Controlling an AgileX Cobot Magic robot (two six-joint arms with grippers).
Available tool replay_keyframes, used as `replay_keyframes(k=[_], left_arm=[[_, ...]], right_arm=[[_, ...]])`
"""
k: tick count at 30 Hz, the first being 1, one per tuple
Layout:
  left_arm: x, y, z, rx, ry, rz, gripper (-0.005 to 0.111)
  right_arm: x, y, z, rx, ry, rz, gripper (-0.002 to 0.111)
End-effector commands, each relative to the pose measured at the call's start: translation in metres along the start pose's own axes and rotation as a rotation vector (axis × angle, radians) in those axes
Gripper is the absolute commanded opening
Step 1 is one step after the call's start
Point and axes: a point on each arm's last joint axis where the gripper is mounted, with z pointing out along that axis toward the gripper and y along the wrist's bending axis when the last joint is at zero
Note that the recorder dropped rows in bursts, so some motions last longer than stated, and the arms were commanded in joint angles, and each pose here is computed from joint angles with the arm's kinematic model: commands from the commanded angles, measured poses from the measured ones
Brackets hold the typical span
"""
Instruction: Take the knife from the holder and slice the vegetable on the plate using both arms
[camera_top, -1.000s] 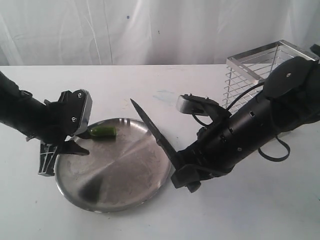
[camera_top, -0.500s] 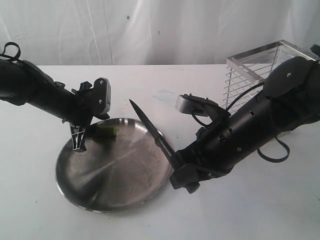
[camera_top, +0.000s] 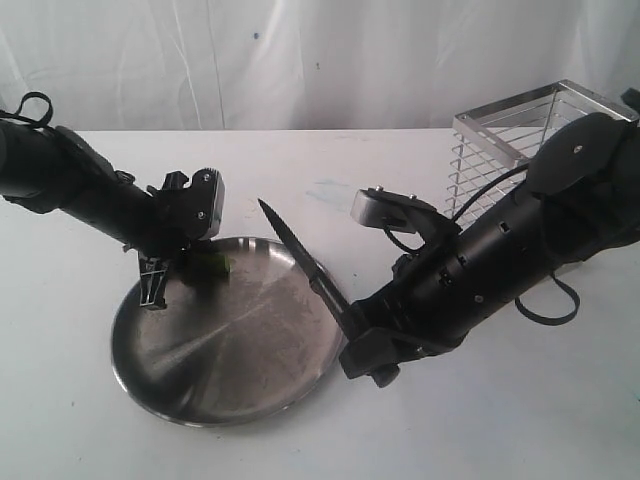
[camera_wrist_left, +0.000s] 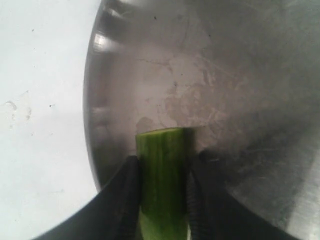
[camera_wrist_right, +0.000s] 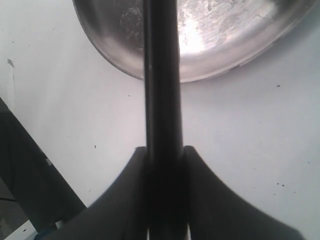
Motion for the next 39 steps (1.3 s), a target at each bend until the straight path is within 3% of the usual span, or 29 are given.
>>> replay_keyframes(k=[1,10,12,16,18,21,23,33,39], left_arm=[[0.000,-0.001,0.002,0.002,0.007,-0.027,0.000],[-0.022,0.014,-0.042,-0.097,-0.038,-0.191,0.000],[-0.030,0.010,-0.053,-0.044,-0.080,-0.233,0.000],[-0.040,-0.012,-0.060,0.220,-0.126,-0.327,0.000],[-0.039,-0.022,-0.057,0.314,-0.120,-0.427,0.000],[-0.032,-0.032,-0.047,0.359,-0.076,-0.568,0.000],[-0.029,-0.038,-0.042,0.372,-0.059,-0.604,0.000],[-0.008,-0.049,-0.025,0.196,0.023,-0.629,0.000],[-0.008,-0.050,-0.023,0.188,0.001,-0.649,0.000]], right_arm=[[0.000,0.001,-0.004,-0.006,-0.016,-0.007,0.000],[0.000,0.001,-0.004,-0.006,-0.016,-0.007,0.000],[0.000,0.001,-0.004,-0.008,-0.018,-0.004,0.000],[-0.001,0.004,-0.004,-0.037,-0.031,0.019,0.000],[-0.001,0.004,-0.004,-0.037,-0.028,0.018,0.000],[0.000,0.003,-0.004,-0.029,-0.022,0.006,0.000],[0.000,0.003,-0.004,-0.023,-0.017,0.000,0.000],[0.000,0.001,-0.004,-0.009,-0.018,-0.008,0.000],[-0.001,0.001,-0.004,-0.005,-0.023,-0.008,0.000]])
